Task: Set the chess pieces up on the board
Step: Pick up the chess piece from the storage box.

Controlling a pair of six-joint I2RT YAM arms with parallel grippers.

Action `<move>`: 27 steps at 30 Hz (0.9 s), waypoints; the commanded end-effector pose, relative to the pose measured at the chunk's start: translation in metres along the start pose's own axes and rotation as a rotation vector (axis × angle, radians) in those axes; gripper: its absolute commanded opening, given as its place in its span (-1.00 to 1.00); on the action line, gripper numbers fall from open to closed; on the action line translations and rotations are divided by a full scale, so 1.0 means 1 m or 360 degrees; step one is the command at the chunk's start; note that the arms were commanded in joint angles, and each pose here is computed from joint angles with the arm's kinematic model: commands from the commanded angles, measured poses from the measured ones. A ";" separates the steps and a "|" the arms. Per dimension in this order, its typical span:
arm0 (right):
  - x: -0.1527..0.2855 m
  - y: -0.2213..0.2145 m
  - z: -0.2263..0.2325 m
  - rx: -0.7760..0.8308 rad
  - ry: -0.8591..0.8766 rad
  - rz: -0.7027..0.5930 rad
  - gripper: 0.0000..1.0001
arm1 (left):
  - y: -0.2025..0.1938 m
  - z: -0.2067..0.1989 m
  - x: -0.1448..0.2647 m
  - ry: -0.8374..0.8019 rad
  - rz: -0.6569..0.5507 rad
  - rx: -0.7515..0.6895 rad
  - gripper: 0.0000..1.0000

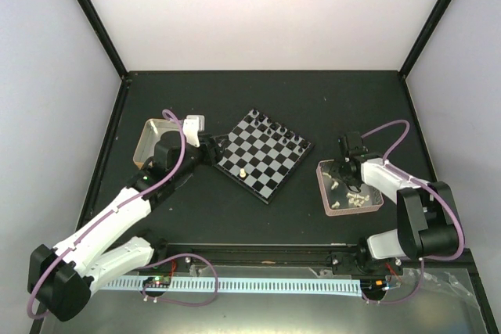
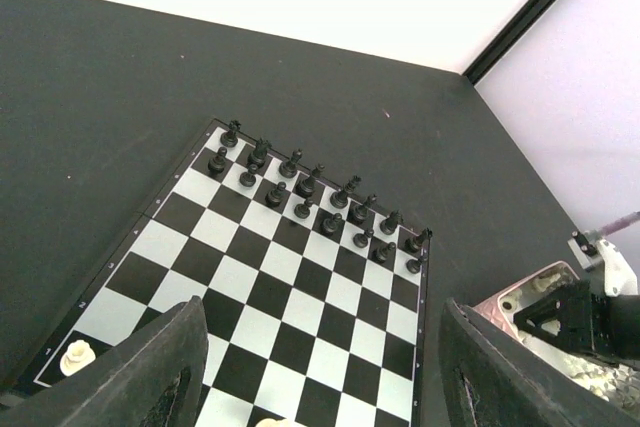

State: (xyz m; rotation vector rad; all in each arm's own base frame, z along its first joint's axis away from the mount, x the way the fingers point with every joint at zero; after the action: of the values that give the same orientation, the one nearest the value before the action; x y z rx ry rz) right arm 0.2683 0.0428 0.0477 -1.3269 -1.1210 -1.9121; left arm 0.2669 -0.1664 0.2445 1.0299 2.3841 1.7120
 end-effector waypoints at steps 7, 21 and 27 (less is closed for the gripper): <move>0.005 0.003 -0.004 -0.0034 0.0021 -0.0076 -0.70 | 0.005 -0.009 0.000 -0.0069 -0.0024 -0.0016 0.31; 0.039 0.002 0.002 -0.0203 0.0274 -0.0204 -0.74 | -0.027 -0.044 -0.037 -0.0464 0.0311 0.0229 0.31; 0.030 -0.004 -0.007 -0.0151 0.0162 -0.0163 -0.47 | -0.033 -0.051 -0.045 -0.0497 0.0356 0.0265 0.30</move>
State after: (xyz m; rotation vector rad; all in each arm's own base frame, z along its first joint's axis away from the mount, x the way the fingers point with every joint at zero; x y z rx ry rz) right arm 0.2548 0.0431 0.0814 -1.1781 -1.0592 -2.1459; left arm 0.2634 -0.2235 0.1939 1.5380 2.3474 1.4080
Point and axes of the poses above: each gripper's point midway between its finger pads, its own x axis back along the fingers, its own z axis along the line the jaws close on, y = z × x, the point moved 3 cm from there along x, back along the fingers, and after that the axes turned 5 degrees about -x, right-handed, at the moved point
